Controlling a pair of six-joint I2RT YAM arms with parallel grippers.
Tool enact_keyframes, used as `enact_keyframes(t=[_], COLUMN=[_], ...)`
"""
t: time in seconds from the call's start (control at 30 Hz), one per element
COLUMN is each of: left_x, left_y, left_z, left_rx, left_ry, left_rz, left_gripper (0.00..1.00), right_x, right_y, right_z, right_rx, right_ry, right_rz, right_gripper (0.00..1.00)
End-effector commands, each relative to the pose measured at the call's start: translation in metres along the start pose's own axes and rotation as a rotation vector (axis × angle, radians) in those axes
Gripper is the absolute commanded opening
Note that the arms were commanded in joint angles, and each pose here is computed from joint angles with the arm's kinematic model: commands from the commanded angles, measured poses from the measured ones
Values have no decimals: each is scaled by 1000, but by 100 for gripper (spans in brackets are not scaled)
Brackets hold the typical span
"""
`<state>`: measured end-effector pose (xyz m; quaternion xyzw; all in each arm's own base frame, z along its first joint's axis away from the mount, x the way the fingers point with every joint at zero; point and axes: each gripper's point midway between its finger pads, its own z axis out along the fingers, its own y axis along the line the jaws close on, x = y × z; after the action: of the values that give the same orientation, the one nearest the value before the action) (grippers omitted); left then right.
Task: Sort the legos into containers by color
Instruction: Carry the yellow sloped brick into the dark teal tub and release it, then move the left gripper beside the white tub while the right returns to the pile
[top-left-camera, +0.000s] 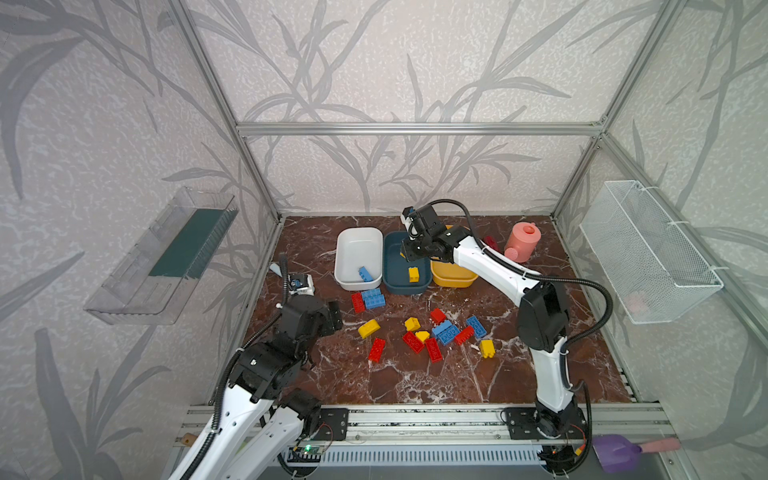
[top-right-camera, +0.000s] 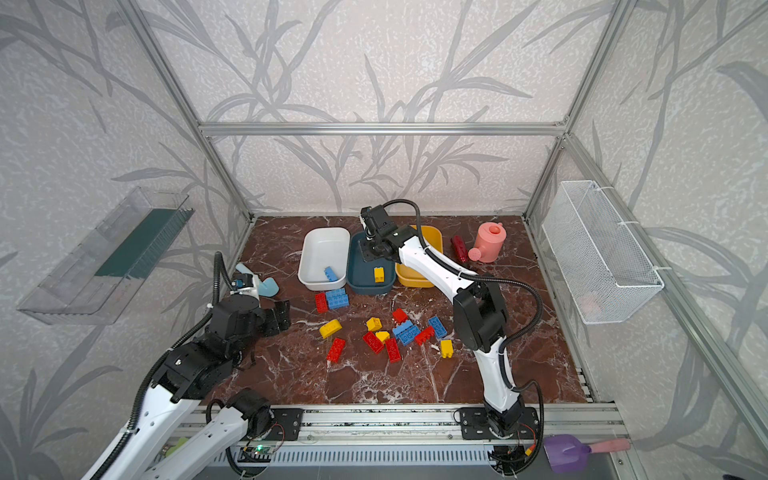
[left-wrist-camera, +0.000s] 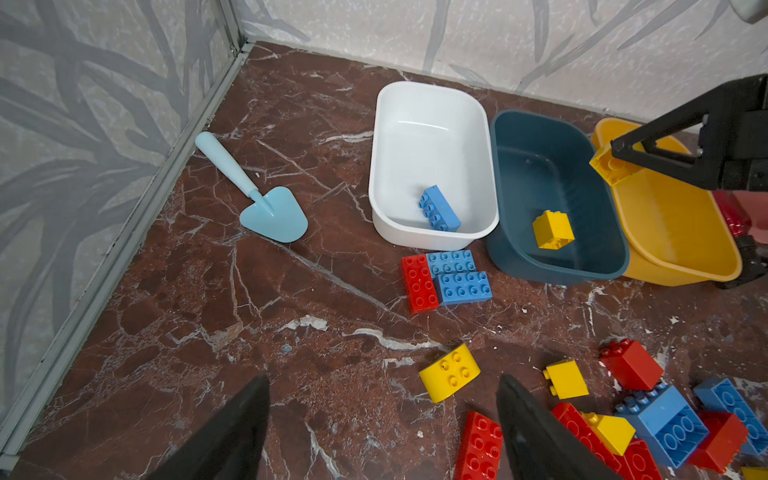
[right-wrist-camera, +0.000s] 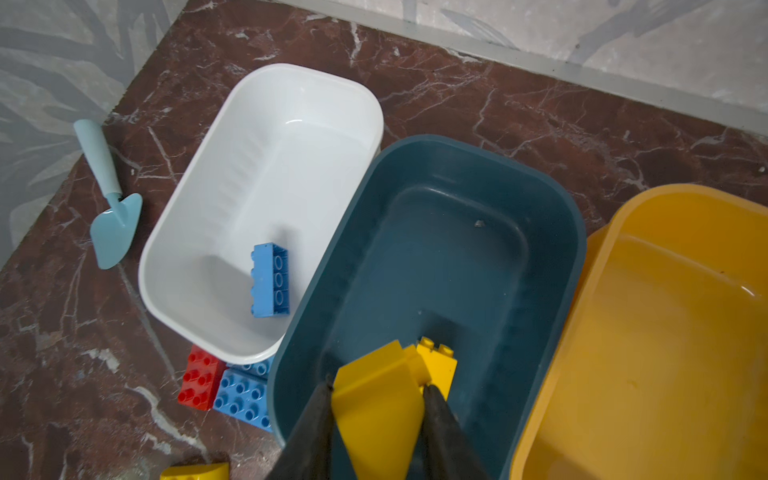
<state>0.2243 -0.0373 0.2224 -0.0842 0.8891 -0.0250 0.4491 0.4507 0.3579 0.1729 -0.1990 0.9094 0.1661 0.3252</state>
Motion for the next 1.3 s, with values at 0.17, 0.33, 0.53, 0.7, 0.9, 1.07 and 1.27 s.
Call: enact_keyframes(t=[0.17,0.33,0.53,0.7,0.9,1.07,1.27], left_x=[7,8,1,-9,-8,4,28], left_y=[1,0,5,-8,-42,-61,-82], left_z=[7,8,10,20,49,80,120], left_rx=[-29,-29,-82,-79,-25,-30,-48], left_ry=[46,55,47,92,211,294,374], left_rz=[34,35,17,38,23,39,20], left_gripper=[85,85,84,84,84,83,86], right_x=[6,1,-10,-17,13,73,153], right_y=[-6,-6,-4,-3,-7,-12,-25], right_z=[34,35,14,-30,-95,-129,-141], right_rx=[-26,-26,-31,-39,-70,-107,-122], right_ry=[38,31,-12,-100,-199,-260,-262], right_rz=[13,18,8,12,37,74,151], right_gripper=[28,44,67,68,71,81,85])
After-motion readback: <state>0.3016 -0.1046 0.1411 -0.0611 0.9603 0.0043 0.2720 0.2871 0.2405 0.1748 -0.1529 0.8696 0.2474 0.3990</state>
